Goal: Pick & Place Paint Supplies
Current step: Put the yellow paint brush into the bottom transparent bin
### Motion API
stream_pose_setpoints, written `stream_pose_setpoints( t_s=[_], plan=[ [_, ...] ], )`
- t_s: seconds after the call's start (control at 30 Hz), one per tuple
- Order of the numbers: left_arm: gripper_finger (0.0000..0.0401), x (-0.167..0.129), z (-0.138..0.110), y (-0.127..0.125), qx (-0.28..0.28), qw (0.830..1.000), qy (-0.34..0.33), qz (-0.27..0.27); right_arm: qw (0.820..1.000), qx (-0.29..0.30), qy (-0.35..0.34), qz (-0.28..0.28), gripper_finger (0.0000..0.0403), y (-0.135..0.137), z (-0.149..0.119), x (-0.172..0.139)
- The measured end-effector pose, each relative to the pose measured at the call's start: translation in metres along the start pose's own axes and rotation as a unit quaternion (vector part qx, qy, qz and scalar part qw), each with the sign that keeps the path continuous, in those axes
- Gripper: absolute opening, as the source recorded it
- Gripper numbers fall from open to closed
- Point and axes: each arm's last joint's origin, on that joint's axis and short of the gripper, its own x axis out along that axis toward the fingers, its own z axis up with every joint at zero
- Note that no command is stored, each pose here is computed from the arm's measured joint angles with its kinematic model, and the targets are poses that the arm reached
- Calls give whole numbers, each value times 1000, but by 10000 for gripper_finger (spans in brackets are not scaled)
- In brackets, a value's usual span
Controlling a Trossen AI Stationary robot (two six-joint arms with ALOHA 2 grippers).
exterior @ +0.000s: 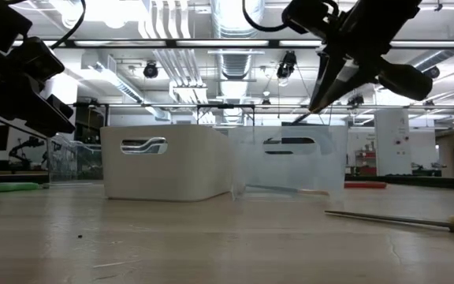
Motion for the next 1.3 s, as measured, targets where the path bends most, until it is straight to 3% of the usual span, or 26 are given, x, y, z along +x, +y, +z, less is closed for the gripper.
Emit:
stream_pose_setpoints(
  t_s=[0.17, 0.4, 0.7, 1.3],
  plan=[
    [108, 0, 0, 0, 0, 1000, 0, 0, 1000, -14, -6, -26, 13, 8, -3, 4],
    [108, 0, 0, 0, 0, 1000, 0, 0, 997, -32, 40, -64, 13, 17, -6, 21],
    [108, 0, 0, 0, 0, 1000, 0, 0, 995, -34, 26, -93, 13, 10, -1, 36],
    [108, 0, 0, 0, 0, 1000, 0, 0, 994, -69, 6, -79, 13, 12, 2, 39]
  ],
)
